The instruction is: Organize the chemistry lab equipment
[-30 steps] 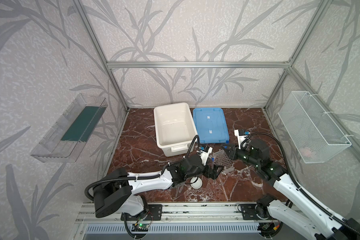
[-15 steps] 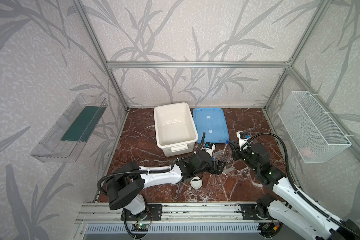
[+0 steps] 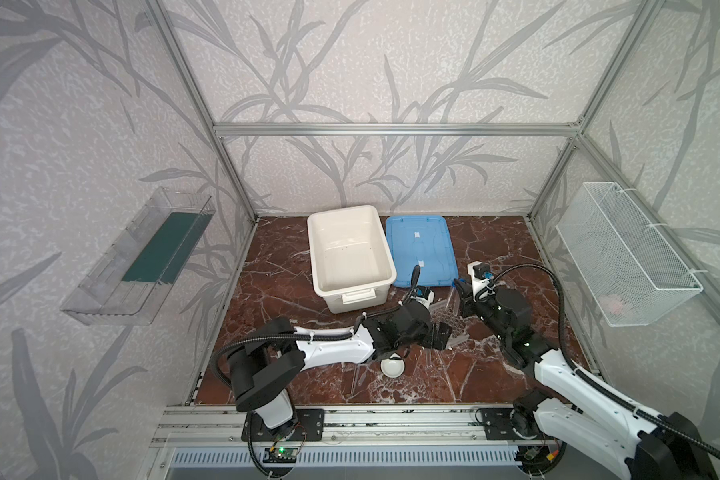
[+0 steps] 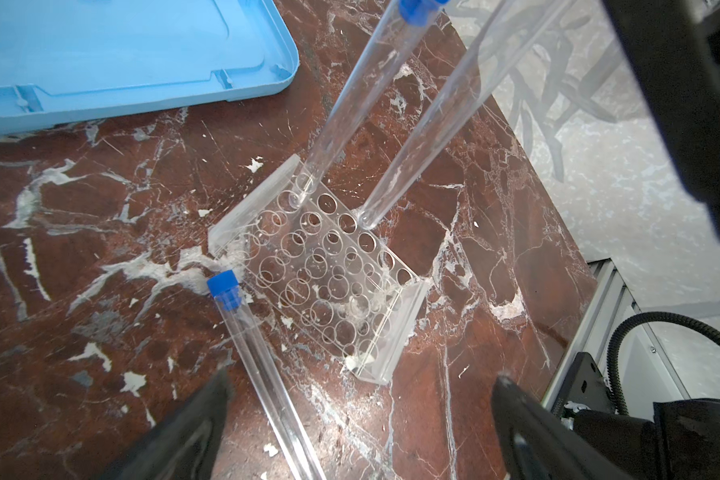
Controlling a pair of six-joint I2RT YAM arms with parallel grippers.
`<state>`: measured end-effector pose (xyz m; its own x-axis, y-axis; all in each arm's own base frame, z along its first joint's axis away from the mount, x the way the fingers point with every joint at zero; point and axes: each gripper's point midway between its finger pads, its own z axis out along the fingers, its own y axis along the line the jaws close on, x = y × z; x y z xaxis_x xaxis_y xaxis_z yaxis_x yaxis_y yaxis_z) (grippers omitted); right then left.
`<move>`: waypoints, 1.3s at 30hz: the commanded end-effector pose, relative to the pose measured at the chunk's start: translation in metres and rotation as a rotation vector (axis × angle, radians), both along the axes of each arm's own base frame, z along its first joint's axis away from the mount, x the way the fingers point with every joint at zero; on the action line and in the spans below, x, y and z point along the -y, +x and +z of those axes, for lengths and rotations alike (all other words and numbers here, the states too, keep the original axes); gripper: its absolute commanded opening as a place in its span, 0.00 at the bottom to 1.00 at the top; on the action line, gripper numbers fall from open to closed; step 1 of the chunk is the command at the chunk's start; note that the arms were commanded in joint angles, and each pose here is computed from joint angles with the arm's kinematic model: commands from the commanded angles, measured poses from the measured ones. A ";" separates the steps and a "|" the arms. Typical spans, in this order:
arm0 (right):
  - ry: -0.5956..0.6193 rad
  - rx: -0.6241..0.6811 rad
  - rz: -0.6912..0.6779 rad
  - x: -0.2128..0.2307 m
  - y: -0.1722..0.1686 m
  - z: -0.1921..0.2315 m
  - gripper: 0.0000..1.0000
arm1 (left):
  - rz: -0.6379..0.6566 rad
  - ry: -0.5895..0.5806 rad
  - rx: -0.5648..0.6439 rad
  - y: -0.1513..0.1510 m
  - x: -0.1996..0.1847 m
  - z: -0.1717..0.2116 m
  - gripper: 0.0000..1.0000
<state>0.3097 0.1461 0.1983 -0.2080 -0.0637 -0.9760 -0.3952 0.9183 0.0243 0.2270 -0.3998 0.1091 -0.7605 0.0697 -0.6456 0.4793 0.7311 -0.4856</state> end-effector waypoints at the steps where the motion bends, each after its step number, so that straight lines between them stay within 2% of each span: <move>1: 0.029 0.093 -0.010 0.001 0.001 0.016 0.17 | 0.013 0.001 -0.009 0.004 0.005 0.000 0.99; 10: 0.070 0.129 -0.010 0.003 -0.004 0.015 0.17 | 0.019 0.010 -0.026 0.006 0.007 -0.005 0.99; 32: 0.000 0.111 0.010 0.005 -0.011 -0.022 0.18 | 0.042 -0.002 -0.048 0.008 0.005 -0.014 0.99; 37: 0.023 0.133 0.008 0.005 -0.013 -0.022 0.20 | 0.052 0.004 -0.052 0.009 0.002 -0.017 0.99; 39: 0.027 0.131 0.011 0.005 -0.015 -0.023 0.24 | 0.064 0.017 -0.054 0.009 -0.001 -0.019 0.99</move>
